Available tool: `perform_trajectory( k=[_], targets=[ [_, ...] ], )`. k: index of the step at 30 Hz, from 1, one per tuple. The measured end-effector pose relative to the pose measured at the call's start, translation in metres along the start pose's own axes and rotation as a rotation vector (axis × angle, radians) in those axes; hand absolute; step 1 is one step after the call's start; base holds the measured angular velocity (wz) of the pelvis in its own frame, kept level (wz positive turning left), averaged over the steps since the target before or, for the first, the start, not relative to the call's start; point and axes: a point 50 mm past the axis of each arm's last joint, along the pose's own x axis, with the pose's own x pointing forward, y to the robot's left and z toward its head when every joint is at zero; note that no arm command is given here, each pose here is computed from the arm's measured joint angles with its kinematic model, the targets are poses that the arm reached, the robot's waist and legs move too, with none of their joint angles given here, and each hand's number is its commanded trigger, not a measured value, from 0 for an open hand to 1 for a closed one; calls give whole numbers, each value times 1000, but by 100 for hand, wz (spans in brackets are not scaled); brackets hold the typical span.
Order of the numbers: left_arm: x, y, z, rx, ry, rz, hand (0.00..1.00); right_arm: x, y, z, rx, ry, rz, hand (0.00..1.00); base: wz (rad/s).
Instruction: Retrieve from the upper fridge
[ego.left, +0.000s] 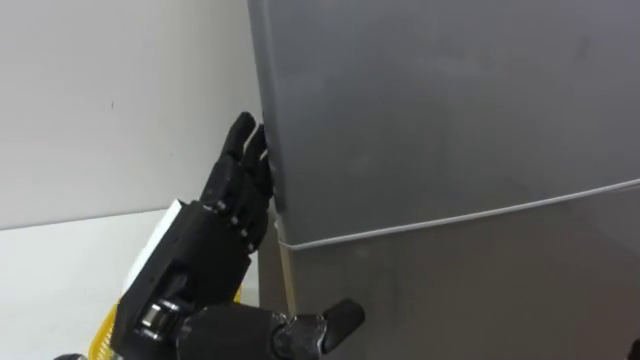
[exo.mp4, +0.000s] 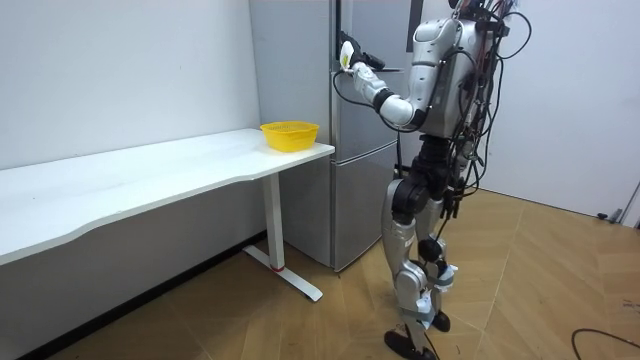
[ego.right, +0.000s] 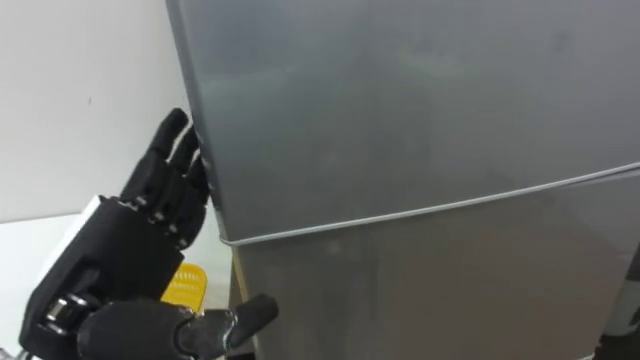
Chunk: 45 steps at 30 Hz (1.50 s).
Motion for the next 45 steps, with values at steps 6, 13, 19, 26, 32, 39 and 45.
perform_trajectory(
  k=[6, 13, 19, 26, 32, 39, 45],
  targets=[
    [0, 0, -2, -3, 9, -14, 0, 0, -2, 4, -2, -10, -10, 0, 0],
    [-1, 0, -3, 3, 28, -24, 0, 0, -5, 7, -4, -15, -31, 0, 0],
    [-1, 1, -2, 9, 32, -31, 100, 0, -5, 7, -6, -16, -40, 0, 0],
    [-3, 10, 1, 35, 29, 18, 67, 0, -5, 7, -14, -15, -43, 0, 1],
    [-3, 10, 2, -24, 10, 29, 0, 0, -6, 7, -21, -15, -49, 0, 1],
    [-3, 9, 1, -78, 0, 20, 0, 0, -6, 7, -21, -15, -53, 0, 0],
    [-6, 8, 0, -148, -4, 18, 0, 0, -7, 6, -22, -12, -45, 0, 0]
  ],
)
